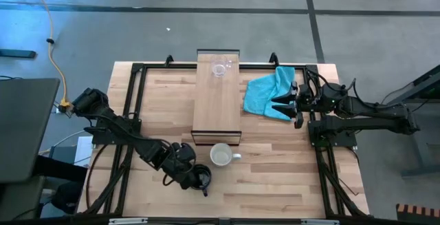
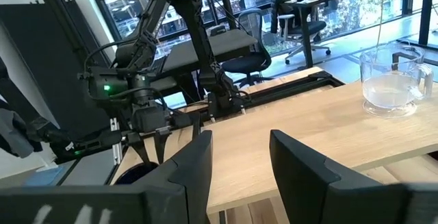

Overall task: Stack small to large cups/mugs on shelf
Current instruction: Put the dark blue mug on the shelf

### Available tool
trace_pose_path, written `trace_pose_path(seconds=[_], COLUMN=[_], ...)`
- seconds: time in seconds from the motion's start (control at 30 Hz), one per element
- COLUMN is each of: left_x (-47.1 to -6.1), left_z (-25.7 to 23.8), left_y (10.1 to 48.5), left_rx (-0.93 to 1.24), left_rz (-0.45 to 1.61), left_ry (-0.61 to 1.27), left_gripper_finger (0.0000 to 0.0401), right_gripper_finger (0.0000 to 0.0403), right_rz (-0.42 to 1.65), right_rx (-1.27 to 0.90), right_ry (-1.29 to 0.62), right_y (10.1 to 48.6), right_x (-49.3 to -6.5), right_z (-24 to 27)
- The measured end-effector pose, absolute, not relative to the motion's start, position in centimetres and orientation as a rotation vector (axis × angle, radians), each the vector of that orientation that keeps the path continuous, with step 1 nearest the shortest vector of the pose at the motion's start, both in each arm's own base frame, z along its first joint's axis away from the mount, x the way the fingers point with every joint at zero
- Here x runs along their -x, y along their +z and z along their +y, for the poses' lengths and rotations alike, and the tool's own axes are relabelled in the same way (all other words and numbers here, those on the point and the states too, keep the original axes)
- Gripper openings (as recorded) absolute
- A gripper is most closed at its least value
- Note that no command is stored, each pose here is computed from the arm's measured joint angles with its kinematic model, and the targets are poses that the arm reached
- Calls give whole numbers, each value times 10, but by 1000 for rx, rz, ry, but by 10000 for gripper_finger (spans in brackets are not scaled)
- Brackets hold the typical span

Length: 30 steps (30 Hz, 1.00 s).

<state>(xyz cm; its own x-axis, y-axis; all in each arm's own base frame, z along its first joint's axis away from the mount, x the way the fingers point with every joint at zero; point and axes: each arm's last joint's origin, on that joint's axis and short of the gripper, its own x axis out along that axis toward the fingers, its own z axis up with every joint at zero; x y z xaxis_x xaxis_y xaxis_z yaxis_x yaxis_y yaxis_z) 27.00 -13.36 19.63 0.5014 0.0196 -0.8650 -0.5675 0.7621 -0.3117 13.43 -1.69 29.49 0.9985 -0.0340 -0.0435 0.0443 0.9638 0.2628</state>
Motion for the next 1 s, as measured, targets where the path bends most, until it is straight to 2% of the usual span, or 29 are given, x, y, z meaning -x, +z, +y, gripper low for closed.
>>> trace_pose_path(seconds=[0.7,1.0], left_x=[-270,-265], left_z=[-133,-131], left_y=[193,188], left_rx=[662,686], left_rz=[998,1036], left_ry=[434,515], left_gripper_finger=[94,94], right_gripper_finger=[137,137], right_rz=[39,48], right_rx=[-268,-277], right_ry=[-39,-41], right_y=[295,294], right_x=[-134,-134], right_z=[-17,-17])
